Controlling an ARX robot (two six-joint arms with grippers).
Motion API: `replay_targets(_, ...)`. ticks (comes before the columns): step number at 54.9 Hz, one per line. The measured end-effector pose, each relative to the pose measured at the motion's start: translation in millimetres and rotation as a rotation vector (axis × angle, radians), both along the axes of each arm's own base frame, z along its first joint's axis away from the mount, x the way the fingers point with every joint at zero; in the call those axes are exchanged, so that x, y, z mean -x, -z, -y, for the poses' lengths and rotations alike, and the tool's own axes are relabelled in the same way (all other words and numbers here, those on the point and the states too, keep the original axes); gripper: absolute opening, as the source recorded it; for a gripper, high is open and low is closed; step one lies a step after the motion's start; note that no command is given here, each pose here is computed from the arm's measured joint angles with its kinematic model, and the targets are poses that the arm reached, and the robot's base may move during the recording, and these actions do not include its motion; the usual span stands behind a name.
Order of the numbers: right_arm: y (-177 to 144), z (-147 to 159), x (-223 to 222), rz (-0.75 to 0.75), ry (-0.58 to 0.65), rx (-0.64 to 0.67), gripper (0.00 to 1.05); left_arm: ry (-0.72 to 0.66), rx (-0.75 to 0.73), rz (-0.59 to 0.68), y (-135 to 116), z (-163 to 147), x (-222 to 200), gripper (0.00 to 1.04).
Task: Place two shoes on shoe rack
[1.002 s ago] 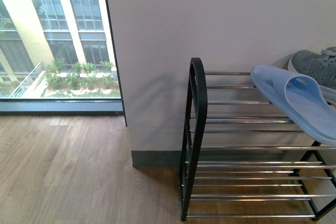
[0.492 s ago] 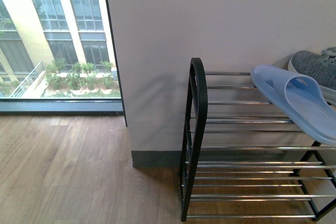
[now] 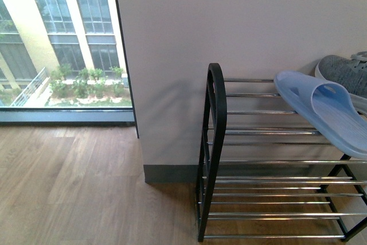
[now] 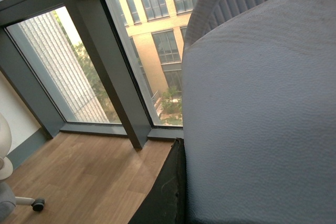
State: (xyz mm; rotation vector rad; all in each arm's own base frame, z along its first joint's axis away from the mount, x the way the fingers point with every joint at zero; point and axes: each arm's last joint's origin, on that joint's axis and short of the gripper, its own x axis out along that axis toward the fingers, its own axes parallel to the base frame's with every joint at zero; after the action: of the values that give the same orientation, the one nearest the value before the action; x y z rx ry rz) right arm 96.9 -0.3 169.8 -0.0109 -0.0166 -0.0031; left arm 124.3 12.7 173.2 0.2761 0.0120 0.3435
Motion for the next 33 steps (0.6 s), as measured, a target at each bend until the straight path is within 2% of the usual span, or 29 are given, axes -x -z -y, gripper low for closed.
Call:
replay_targets(4,0.0,-0.1,0.0,0.0,-0.003,0.0,0.71,-0.004,0.0,0.0,0.0,-0.2,0.0,0.02)
replay_targets(9,0.1,-0.2,0.0,-0.001,-0.004,0.0,0.92,-0.002,0.0,0.0,0.0,-0.1,0.0,0.02)
replay_targets(11,0.1,-0.2,0.0,-0.001,-0.004,0.0,0.96,0.0,0.0,0.0,0.0,0.0,0.0,0.02)
replay_targets(33,0.1,-0.1,0.0,-0.002,0.0,0.0,0.95,0.0,0.0,0.0,0.0,0.0,0.0,0.02)
